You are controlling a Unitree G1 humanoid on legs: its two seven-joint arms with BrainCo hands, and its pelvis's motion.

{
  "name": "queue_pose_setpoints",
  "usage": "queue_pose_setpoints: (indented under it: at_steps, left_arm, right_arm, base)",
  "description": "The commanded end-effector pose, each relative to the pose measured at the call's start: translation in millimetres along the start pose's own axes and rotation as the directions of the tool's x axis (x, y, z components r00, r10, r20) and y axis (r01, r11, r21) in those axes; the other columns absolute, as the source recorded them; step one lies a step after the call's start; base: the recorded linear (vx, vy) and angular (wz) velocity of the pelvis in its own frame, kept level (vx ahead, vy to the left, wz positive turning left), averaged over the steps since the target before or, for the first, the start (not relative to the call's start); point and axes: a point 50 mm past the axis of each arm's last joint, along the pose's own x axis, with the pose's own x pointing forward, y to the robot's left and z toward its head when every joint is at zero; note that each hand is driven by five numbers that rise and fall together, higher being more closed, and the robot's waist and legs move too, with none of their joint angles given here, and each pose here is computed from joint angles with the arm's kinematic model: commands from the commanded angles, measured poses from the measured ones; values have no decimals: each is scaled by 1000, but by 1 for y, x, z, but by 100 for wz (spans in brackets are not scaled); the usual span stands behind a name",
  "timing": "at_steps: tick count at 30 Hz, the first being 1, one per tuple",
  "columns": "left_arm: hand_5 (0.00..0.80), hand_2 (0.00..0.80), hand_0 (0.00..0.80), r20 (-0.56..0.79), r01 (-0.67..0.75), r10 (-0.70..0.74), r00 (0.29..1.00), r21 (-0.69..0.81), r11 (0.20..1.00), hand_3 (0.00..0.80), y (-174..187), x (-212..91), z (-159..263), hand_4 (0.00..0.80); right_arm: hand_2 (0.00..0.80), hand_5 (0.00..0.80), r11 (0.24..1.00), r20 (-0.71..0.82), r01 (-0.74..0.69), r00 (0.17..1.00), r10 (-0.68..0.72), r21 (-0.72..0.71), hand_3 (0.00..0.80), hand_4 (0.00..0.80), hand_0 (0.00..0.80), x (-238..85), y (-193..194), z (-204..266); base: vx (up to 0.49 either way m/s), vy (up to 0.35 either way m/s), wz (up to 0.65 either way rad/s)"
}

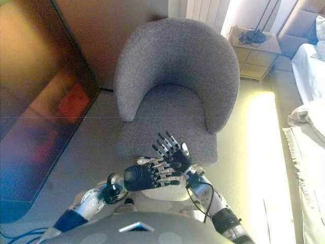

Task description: Pick up the cushion and take it to the sofa

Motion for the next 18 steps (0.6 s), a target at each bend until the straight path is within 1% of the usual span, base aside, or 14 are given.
queue_pose_setpoints:
  at_steps: [1,4,8,10,13,14,18]
  left_arm:
    - [0,0,0,44,118,-121,992,74,990,0,-6,29,24,0]
    - [0,0,0,61,94,-100,993,94,991,0,-4,34,31,0]
    - [0,0,0,67,54,-63,996,138,989,0,-2,33,39,0]
    - [0,0,0,82,10,-24,996,169,986,0,-1,31,46,0]
    - [0,0,0,138,-48,20,990,202,978,0,0,26,58,0]
    - [0,0,0,180,-82,44,983,210,974,0,0,23,65,0]
    - [0,0,0,278,-175,108,955,229,958,0,2,12,82,0]
  right_arm:
    - [0,0,987,-10,-145,989,145,-75,0,0,0,21,22,14]
    - [0,0,986,-24,-150,989,148,-72,0,0,0,22,23,10]
    - [0,0,985,-30,-157,987,155,-69,0,0,0,20,24,8]
    - [0,0,985,-34,-158,987,156,-67,0,0,0,19,24,8]
    - [0,0,986,-39,-154,988,152,-63,0,0,0,15,23,7]
    - [0,0,987,-38,-148,989,146,-59,0,0,0,13,22,7]
    - [0,0,990,-35,-133,991,131,-45,0,0,0,10,21,7]
  base:
    - [0,0,0]
    - [0,0,0]
    - [0,0,0]
    - [0,0,0]
    - [13,10,0]
    - [41,26,-1]
    - [35,22,-5]
